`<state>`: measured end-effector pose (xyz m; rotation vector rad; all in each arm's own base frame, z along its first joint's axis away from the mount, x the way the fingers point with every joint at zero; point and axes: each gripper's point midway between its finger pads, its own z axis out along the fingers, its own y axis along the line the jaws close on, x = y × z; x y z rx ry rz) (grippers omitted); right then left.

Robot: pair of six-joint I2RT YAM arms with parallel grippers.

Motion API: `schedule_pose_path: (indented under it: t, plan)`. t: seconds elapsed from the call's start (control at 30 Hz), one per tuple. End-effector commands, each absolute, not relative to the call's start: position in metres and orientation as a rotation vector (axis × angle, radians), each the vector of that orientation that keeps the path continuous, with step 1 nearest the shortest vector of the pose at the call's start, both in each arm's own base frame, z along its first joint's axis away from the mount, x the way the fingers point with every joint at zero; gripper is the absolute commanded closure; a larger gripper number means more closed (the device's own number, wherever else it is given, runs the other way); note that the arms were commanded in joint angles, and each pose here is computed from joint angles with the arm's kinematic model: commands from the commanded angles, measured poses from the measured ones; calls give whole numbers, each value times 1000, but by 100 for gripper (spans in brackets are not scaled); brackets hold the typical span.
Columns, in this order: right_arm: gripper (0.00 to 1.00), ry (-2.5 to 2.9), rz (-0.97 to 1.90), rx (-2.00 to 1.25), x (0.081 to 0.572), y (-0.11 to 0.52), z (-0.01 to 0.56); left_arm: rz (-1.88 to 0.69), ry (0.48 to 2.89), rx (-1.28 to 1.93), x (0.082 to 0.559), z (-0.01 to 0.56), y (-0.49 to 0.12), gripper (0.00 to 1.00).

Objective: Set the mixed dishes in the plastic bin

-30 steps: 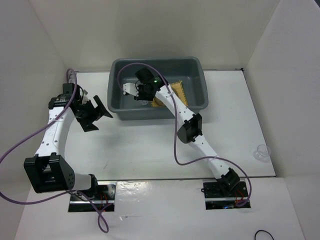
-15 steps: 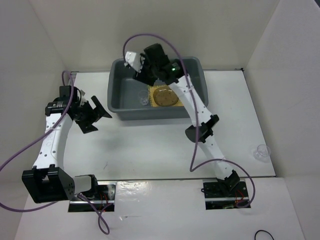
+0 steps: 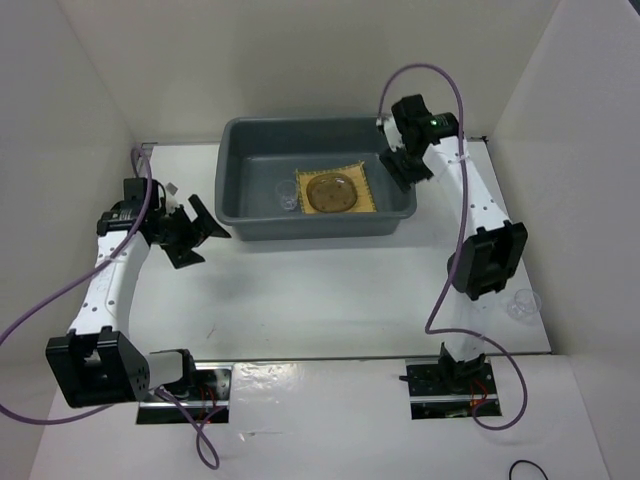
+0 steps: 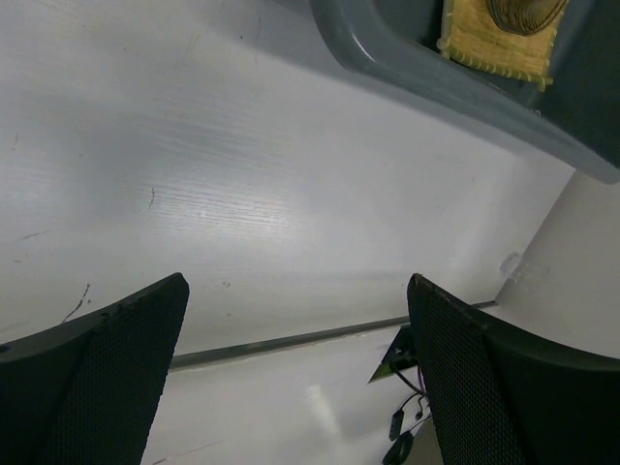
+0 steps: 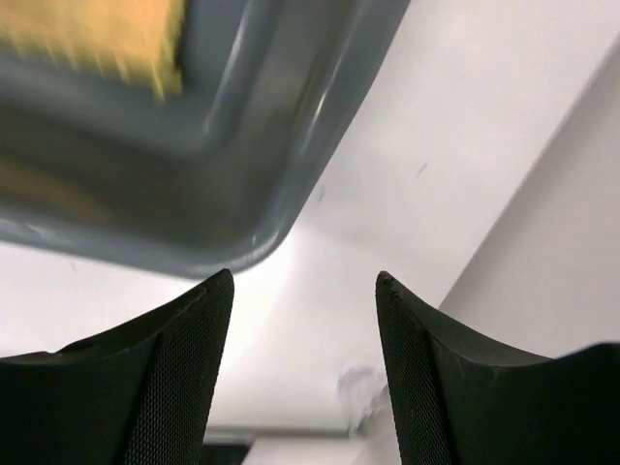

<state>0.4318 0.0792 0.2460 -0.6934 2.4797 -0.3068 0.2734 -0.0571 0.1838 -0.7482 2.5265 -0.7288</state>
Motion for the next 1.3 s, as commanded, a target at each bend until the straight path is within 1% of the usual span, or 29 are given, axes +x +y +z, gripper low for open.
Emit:
schedule_pose_path:
  t: [0.0, 0.03, 0.1, 0.17, 0.2, 0.23, 0.27, 0.3, 0.33, 0.53, 0.67, 0.93, 0.97, 1.17, 1.27]
  plan:
    - [34, 2556, -265, -579, 378, 49, 253, -779, 2503, -653, 285, 187, -62, 0]
    - [34, 2624, -309, -559, 365, 32, 233, -779, 2497, -649, 289, 188, -62, 0]
    - [34, 2674, -426, -465, 343, -8, 216, -778, 2486, -642, 295, 190, -61, 0]
    - [34, 2697, -486, -412, 325, -24, 204, -791, 2498, -646, 299, 188, -62, 0]
    - [34, 2744, -534, -410, 307, -31, 182, -791, 2498, -646, 301, 186, -61, 0]
    - [34, 2716, -575, -377, 296, -40, 187, -788, 2498, -633, 304, 187, -61, 0]
    - [34, 2733, -632, -377, 283, -48, 171, -791, 2513, -629, 304, 184, -63, 0]
    - [33, 2713, -748, -334, 276, -65, 175, -791, 2513, -629, 304, 186, -63, 0]
    - [33, 2712, -789, -290, 264, -76, 172, -792, 2521, -634, 304, 184, -63, 0]
    - [31, 2777, -793, -145, 239, -96, 151, -802, 2546, -636, 303, 178, -64, 0]
    - [31, 2858, -805, -58, 215, -104, 123, -790, 2543, -637, 304, 185, -63, 0]
    - [31, 2913, -822, 55, 193, -108, 86, -793, 2550, -654, 307, 185, -63, 0]
    - [31, 2903, -867, 59, 192, -112, 88, -794, 2559, -661, 305, 184, -63, 0]
    - [31, 2894, -847, 94, 195, -112, 90, -795, 2575, -672, 304, 181, -63, 0]
    - [31, 2864, -897, 80, 199, -118, 94, -806, 2566, -649, 305, 185, -64, 0]
